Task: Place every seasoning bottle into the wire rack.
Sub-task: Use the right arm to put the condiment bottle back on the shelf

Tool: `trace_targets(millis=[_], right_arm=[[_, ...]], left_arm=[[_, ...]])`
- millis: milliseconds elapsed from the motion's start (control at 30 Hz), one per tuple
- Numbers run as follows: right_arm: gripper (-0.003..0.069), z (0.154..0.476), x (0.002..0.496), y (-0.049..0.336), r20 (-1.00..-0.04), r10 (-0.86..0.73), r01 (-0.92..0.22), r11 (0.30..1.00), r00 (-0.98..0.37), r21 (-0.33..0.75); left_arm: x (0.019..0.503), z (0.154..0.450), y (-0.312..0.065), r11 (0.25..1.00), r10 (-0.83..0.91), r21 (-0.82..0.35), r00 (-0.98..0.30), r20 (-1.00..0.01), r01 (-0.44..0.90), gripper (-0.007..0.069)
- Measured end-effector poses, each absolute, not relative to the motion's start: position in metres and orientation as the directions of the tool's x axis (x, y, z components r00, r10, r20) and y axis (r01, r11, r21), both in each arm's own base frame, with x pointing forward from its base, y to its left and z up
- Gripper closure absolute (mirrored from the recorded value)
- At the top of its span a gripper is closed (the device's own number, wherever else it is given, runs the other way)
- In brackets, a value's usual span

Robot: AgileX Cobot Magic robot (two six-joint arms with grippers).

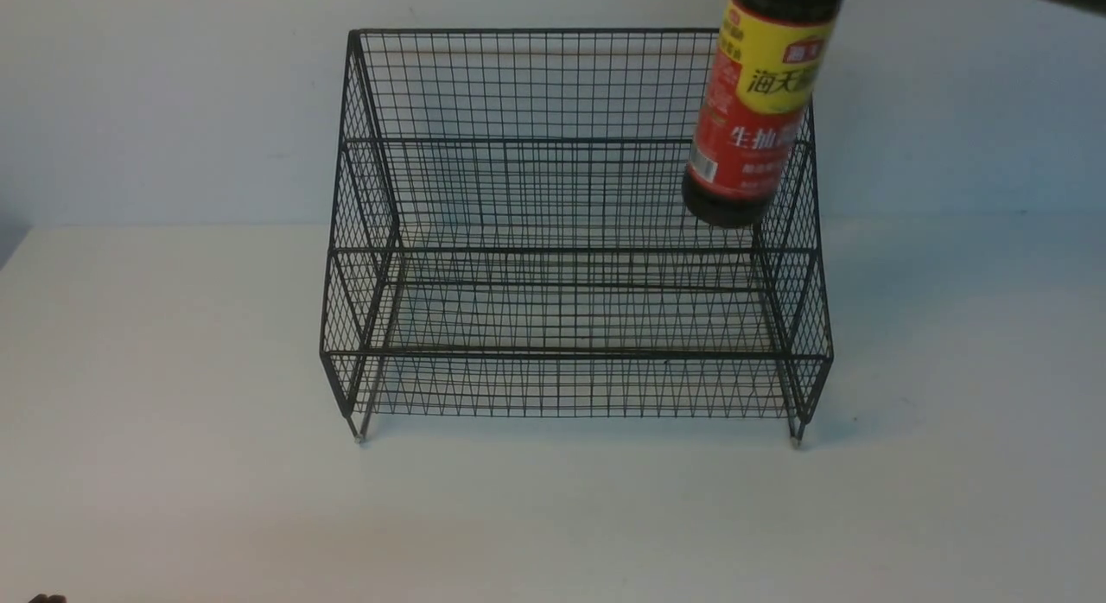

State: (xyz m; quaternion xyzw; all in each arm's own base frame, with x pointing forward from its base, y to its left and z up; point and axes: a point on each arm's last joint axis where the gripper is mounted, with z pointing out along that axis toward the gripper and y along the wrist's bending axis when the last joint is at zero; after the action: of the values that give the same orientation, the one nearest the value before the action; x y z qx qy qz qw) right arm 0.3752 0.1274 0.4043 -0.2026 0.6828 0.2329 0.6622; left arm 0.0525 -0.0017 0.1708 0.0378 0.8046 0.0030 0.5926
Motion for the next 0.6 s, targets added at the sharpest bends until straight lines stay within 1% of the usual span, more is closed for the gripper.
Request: trace_targets(millis=[133, 333, 367, 400, 467, 500, 600], right_arm=[[0.0389, 0.389, 0.388, 0.13, -0.997, 0.017, -0.577, 0.814, -0.075, 0.057], [0.0389, 0.37, 0.395, 0.134, -0.99, -0.066, -0.606, 0.795, -0.122, 0.021], [0.0389, 0.368, 0.395, 0.136, -0.988, -0.089, -0.6, 0.8, -0.126, 0.004], [0.0389, 0.365, 0.394, 0.137, -0.984, -0.122, -0.637, 0.77, -0.132, -0.01], [0.0389, 0.359, 0.393, 0.139, -0.974, -0.166, -0.664, 0.747, -0.152, -0.024], [0.0389, 0.358, 0.393, 0.139, -0.974, -0.166, -0.664, 0.748, -0.152, -0.024], [0.0389, 0.351, 0.394, 0.141, -0.967, -0.127, -0.667, 0.743, -0.22, 0.054]], left_arm=[[0.053, 0.171, -0.002, 0.997, 0.064, 0.05, -0.295, -0.953, 0.057, 0.0638], [0.053, 0.171, -0.002, 0.997, 0.064, 0.05, -0.295, -0.953, 0.057, 0.0638], [0.053, 0.171, -0.002, 0.997, 0.064, 0.05, -0.295, -0.953, 0.057, 0.0638], [0.053, 0.171, -0.002, 0.997, 0.064, 0.05, -0.295, -0.953, 0.057, 0.0638], [0.053, 0.171, -0.002, 0.997, 0.064, 0.05, -0.295, -0.953, 0.057, 0.0638], [0.053, 0.171, -0.002, 0.997, 0.064, 0.05, -0.295, -0.953, 0.057, 0.0638], [0.053, 0.171, -0.002, 0.997, 0.064, 0.05, -0.295, -0.953, 0.057, 0.0638]])
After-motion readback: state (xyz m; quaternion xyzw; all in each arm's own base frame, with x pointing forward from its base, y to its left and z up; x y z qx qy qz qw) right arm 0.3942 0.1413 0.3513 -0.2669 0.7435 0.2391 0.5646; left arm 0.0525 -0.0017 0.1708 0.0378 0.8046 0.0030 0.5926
